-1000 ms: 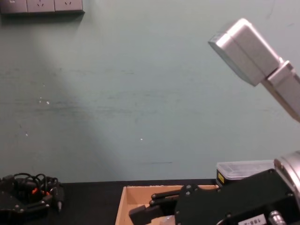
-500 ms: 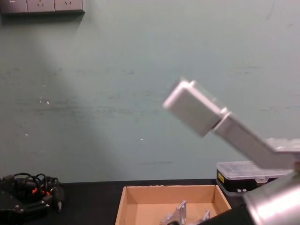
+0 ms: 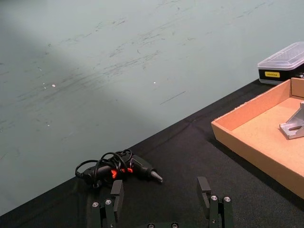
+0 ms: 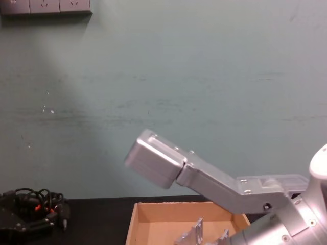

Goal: Use one hand to pick up the angle iron from the table and place it into the box.

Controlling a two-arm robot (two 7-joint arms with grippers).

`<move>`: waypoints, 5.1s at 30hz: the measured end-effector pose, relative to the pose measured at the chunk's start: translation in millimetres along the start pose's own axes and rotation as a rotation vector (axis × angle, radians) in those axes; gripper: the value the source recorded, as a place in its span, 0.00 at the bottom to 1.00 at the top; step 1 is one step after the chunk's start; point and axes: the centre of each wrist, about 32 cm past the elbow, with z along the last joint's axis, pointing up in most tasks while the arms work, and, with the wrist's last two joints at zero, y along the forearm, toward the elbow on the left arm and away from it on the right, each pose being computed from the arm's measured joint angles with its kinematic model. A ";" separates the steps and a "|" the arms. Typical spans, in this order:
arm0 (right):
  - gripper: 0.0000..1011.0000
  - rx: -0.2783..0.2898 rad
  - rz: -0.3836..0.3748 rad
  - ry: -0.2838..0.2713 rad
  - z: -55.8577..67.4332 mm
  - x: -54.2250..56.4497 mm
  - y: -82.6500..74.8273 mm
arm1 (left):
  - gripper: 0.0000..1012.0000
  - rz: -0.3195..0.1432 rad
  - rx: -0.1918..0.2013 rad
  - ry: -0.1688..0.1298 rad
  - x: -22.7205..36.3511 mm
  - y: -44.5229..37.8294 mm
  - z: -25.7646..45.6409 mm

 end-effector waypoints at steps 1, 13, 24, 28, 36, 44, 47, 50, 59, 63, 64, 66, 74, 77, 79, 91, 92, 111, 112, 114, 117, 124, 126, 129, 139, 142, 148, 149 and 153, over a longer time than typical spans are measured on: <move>0.99 -0.004 -0.004 0.001 0.1 0.2 1.0 | 1.00 0.000 0.000 0.000 0.0 0.0 0.0; 0.99 -0.034 -0.020 0.002 1.6 2.4 12.2 | 1.00 0.000 0.000 0.000 0.0 0.0 0.0; 0.99 -0.045 -0.019 0.004 1.5 2.8 14.5 | 1.00 0.000 0.000 0.000 0.0 0.0 0.0; 0.91 -0.044 -0.019 0.003 1.6 2.8 14.2 | 1.00 0.000 0.000 0.000 0.0 0.0 0.0; 0.71 -0.042 -0.018 0.003 1.6 2.6 13.9 | 1.00 0.000 0.000 0.000 0.0 0.0 0.0; 0.44 -0.040 -0.018 0.003 1.7 2.6 13.6 | 1.00 0.000 0.000 0.000 0.0 0.0 0.0; 0.34 -0.040 -0.018 0.002 1.8 2.6 13.6 | 1.00 0.000 0.000 0.000 0.0 0.0 0.0; 0.25 -0.039 -0.018 0.002 1.8 2.6 13.5 | 1.00 0.000 0.000 0.000 0.0 0.0 0.0; 0.07 -0.039 -0.017 0.002 1.8 2.6 13.5 | 1.00 0.000 0.000 0.000 0.0 0.0 0.0; 0.07 -0.039 -0.017 0.002 1.8 2.6 13.5 | 1.00 0.000 0.000 0.000 0.0 0.0 0.0; 0.07 -0.039 -0.017 0.002 1.8 2.6 13.5 | 1.00 0.000 0.000 0.000 0.0 0.0 0.0; 0.07 -0.039 -0.017 0.002 1.8 2.6 13.5 | 1.00 0.000 0.000 0.000 0.0 0.0 0.0; 0.07 -0.014 -0.022 0.004 0.6 4.2 8.2 | 1.00 0.000 0.000 0.000 0.0 0.0 0.0; 0.07 0.026 -0.026 0.011 1.4 6.4 -0.6 | 1.00 0.000 0.000 0.000 0.0 0.0 0.0; 0.07 0.065 -0.033 0.020 3.7 8.8 -9.8 | 1.00 0.000 0.000 0.000 0.0 0.0 0.0; 0.07 0.228 -0.132 0.076 20.7 33.9 -56.3 | 1.00 0.000 0.000 0.000 0.0 0.0 0.0; 0.07 0.229 -0.141 0.078 21.0 37.2 -57.8 | 1.00 0.000 0.000 0.000 0.0 0.0 0.0; 0.07 0.000 -0.284 0.142 33.9 110.5 -48.7 | 1.00 0.000 0.000 0.000 0.0 0.0 0.0; 0.07 -0.017 -0.286 0.148 33.7 112.4 -46.8 | 1.00 0.000 0.000 0.000 0.0 0.0 0.0; 0.07 -0.029 -0.284 0.151 33.8 113.6 -44.8 | 1.00 0.000 0.000 0.000 -0.1 0.0 0.0; 0.07 -0.053 -0.270 0.166 31.7 115.7 -39.8 | 1.00 0.000 0.000 0.000 0.0 0.0 0.0; 0.07 -0.073 -0.242 0.183 28.6 117.9 -33.7 | 1.00 0.000 0.000 0.000 0.0 0.0 0.0; 0.07 -0.076 -0.233 0.188 28.0 118.7 -32.2 | 1.00 0.000 0.000 0.000 0.0 0.0 0.0; 0.07 -0.090 -0.218 0.205 25.1 120.8 -27.4 | 1.00 0.000 0.000 0.000 0.0 0.0 0.0; 0.07 -0.116 -0.206 0.220 21.7 123.5 -14.6 | 1.00 0.000 0.000 0.000 0.0 0.0 0.0; 0.07 -0.119 -0.204 0.217 22.2 123.6 -11.3 | 1.00 0.000 0.000 0.000 0.0 0.0 0.0; 0.07 -0.135 -0.200 0.216 21.1 124.6 -4.4 | 1.00 0.000 0.000 0.000 0.0 0.0 0.0; 0.07 -0.136 -0.200 0.215 20.9 124.7 -3.7 | 1.00 0.000 0.000 0.000 0.0 0.0 0.0; 0.07 -0.148 -0.204 0.213 18.5 125.4 0.2 | 1.00 0.000 0.000 0.000 0.0 0.0 0.0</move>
